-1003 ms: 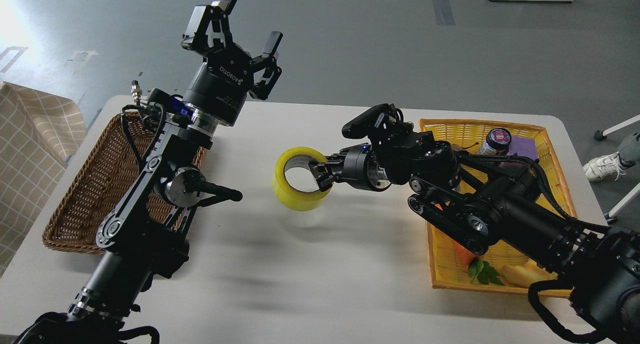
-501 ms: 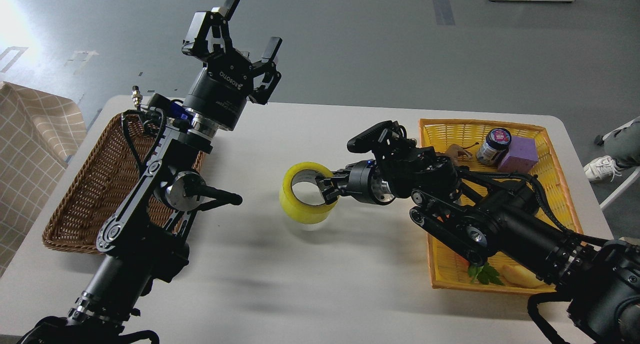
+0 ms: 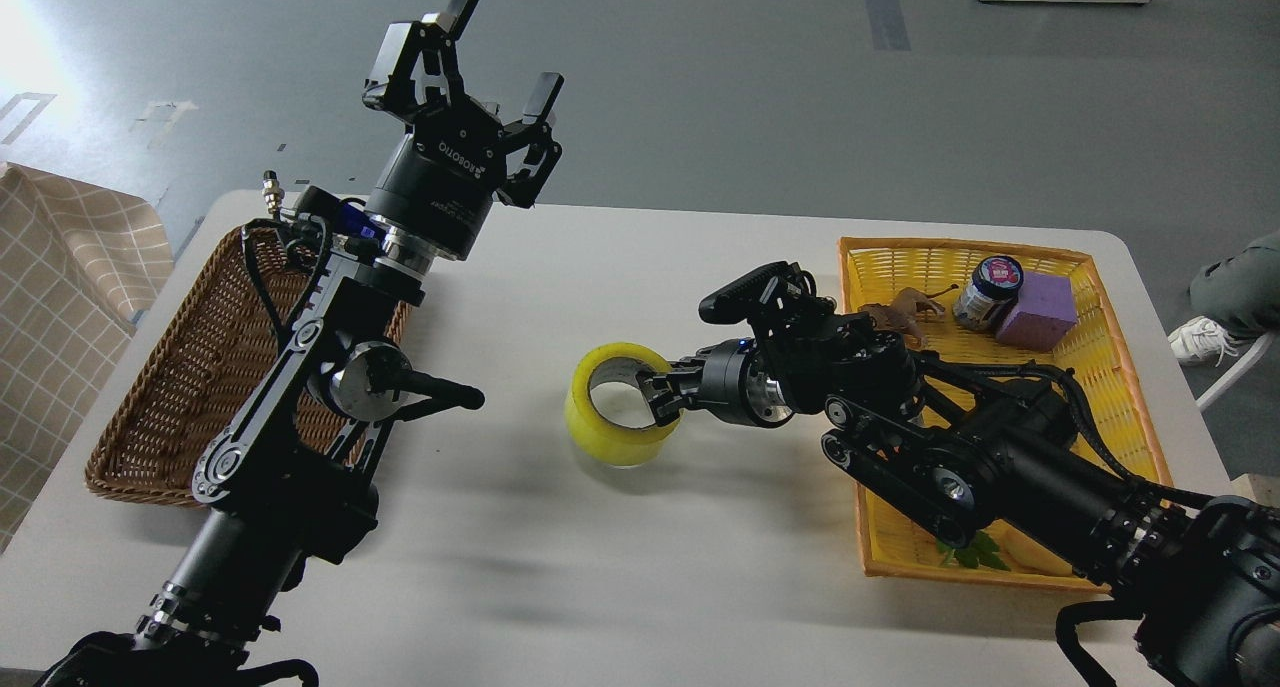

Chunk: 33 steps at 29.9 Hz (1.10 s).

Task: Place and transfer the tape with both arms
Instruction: 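Lower the tape roll onto the table between the grippers, then open the right gripper and raise it back above the tray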

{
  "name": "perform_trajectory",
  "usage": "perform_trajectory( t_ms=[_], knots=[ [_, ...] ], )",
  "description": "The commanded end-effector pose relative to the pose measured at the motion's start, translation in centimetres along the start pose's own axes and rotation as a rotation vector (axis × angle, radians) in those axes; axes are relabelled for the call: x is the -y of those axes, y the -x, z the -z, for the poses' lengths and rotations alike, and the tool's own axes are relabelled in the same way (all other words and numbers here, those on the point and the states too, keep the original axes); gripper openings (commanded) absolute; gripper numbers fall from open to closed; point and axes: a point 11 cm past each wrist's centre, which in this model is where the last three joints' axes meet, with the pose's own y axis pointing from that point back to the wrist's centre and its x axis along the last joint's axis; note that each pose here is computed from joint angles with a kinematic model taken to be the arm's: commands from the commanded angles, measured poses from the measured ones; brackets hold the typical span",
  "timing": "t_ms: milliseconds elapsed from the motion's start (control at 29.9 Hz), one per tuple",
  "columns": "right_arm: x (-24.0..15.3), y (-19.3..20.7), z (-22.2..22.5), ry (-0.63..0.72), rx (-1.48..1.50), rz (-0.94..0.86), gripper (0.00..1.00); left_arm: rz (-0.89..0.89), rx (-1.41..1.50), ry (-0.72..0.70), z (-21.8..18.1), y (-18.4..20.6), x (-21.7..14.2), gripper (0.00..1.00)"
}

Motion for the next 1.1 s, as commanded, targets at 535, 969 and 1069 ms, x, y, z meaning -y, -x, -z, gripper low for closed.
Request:
perform_trajectory(
  t_ms=[535, 969, 1069],
  knots=[
    [0.1, 0.4, -0.7, 0.017, 0.023, 0.006, 0.35, -0.010, 0.001, 0.012, -0.4, -0.3, 0.0, 0.98],
    [-0.6, -0.3, -2.1, 0.025, 0.125, -0.050, 0.77, -0.025, 0.003, 0.028, -0.9, -0.8, 0.0, 0.98],
    [-1.0, -1.7, -2.2, 0.025, 0.120, -0.078, 0.88, -0.024, 0.003, 0.028, -0.9, -0.8, 0.0, 0.98]
  ],
)
